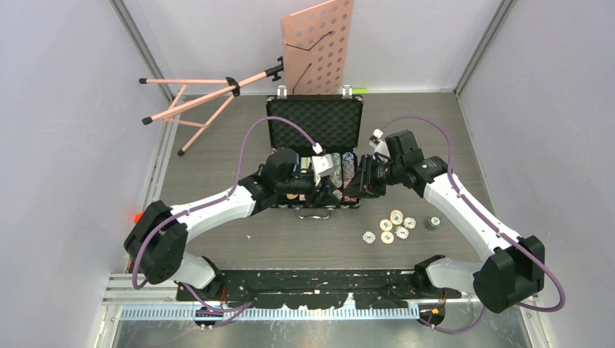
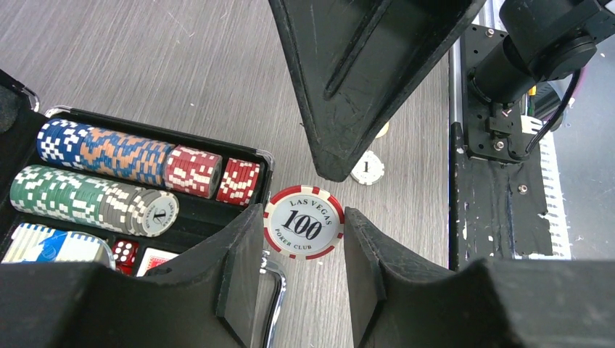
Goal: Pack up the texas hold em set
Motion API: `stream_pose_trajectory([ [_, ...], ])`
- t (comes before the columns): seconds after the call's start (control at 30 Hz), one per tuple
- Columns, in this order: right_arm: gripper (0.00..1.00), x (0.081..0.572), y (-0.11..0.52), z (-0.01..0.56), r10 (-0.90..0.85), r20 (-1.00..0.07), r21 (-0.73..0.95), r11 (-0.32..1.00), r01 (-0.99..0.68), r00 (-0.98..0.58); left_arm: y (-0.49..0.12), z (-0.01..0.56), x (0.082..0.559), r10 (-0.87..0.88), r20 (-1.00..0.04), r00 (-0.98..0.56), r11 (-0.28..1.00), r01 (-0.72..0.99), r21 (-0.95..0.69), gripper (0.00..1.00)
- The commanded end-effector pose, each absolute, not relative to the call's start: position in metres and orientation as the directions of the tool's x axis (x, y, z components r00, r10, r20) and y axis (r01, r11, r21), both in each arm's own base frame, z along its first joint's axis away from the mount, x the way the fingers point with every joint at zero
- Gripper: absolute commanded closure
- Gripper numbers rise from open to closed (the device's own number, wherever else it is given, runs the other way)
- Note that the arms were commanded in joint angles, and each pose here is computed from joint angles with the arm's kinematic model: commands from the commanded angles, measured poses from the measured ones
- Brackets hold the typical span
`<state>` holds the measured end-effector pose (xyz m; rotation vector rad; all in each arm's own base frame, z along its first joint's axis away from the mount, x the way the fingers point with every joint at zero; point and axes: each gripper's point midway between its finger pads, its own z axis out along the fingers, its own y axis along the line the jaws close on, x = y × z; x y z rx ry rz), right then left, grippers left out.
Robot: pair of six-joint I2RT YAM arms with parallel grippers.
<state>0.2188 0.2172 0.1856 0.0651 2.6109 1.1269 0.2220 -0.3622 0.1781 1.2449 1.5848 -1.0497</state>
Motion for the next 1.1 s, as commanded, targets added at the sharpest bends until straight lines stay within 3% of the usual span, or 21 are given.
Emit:
stream_pose_trajectory([
  [0.0, 0.69, 0.222, 0.225, 0.199, 0.142, -0.286, 0.739, 0.663, -0.123, -0.948, -0.37, 0.21, 0.221, 0.203, -0.978, -0.05, 0.11, 0.994, -0.028, 0.75],
  [1.07, 0.7, 0.217, 0.229, 0.18, 0.129, -0.26, 0.716, 0.691, -0.102, -0.957, -0.376, 0.235, 0.213, 0.161, -0.987, -0.012, 0.076, 0.997, 0.001, 0.77],
])
